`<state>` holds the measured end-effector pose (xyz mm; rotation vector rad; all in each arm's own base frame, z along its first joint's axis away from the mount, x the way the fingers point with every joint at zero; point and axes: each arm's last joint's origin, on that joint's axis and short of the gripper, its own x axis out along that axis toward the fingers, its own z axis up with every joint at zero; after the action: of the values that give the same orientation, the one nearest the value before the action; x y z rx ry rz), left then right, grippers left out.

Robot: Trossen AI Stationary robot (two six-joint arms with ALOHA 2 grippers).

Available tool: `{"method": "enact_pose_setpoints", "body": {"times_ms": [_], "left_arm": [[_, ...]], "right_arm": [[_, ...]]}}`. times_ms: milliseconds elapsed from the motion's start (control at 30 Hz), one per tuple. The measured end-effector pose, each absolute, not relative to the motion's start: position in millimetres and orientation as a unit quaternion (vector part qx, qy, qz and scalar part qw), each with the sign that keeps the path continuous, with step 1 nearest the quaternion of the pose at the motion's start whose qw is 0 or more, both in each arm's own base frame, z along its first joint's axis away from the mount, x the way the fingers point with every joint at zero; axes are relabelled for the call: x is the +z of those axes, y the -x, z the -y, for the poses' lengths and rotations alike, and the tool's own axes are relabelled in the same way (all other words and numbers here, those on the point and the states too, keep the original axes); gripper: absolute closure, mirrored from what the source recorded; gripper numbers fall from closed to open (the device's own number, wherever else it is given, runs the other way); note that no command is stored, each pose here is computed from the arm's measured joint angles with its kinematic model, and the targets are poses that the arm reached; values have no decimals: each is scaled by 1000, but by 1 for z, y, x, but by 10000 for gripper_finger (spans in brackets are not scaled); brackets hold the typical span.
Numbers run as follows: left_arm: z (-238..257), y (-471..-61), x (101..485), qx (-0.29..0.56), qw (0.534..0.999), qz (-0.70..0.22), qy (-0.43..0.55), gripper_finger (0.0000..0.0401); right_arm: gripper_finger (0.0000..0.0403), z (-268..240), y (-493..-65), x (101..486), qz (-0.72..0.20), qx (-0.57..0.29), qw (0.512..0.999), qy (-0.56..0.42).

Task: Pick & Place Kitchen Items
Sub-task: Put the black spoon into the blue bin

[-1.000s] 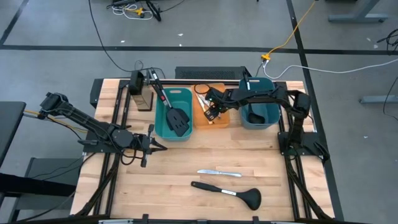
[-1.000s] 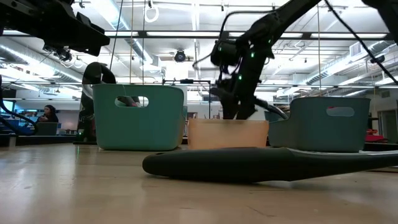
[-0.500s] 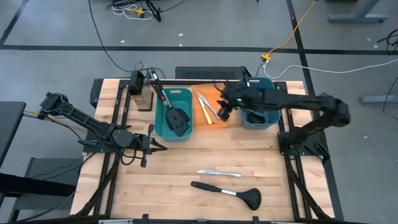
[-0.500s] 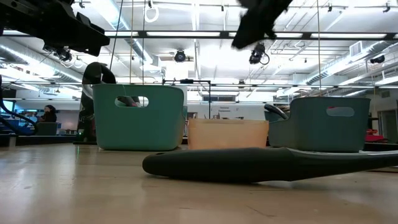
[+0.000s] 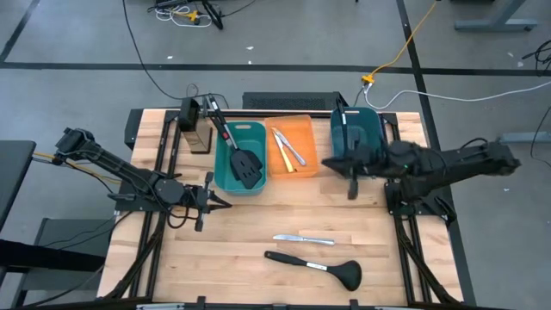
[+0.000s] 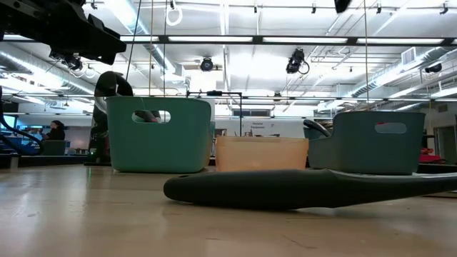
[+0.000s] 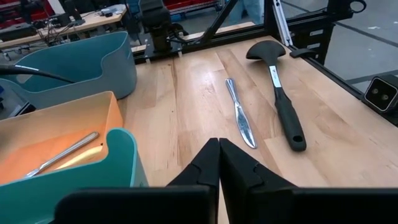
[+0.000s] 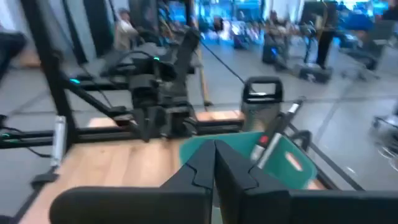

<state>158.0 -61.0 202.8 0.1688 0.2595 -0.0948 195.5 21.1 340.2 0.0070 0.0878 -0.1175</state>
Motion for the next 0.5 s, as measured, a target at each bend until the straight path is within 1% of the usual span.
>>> {"method": "enact_pose_setpoints", "body": {"times_ms": [100, 267, 400, 500], "left_arm": [[61, -158, 203, -47, 987, -129, -84, 394], [61, -158, 203, -47, 987, -129, -84, 387], [61, -158, 203, -47, 987, -129, -83, 390], [61, -158, 203, -47, 987, -129, -82, 394]], "right_arm": [[398, -26, -182, 311, -19, -35, 999, -14], [396, -29, -161, 263, 12, -14, 999, -37], [398, -24, -144, 232, 45, -35, 997, -59], [399, -21, -132, 221, 77, -39, 994, -72]]}}
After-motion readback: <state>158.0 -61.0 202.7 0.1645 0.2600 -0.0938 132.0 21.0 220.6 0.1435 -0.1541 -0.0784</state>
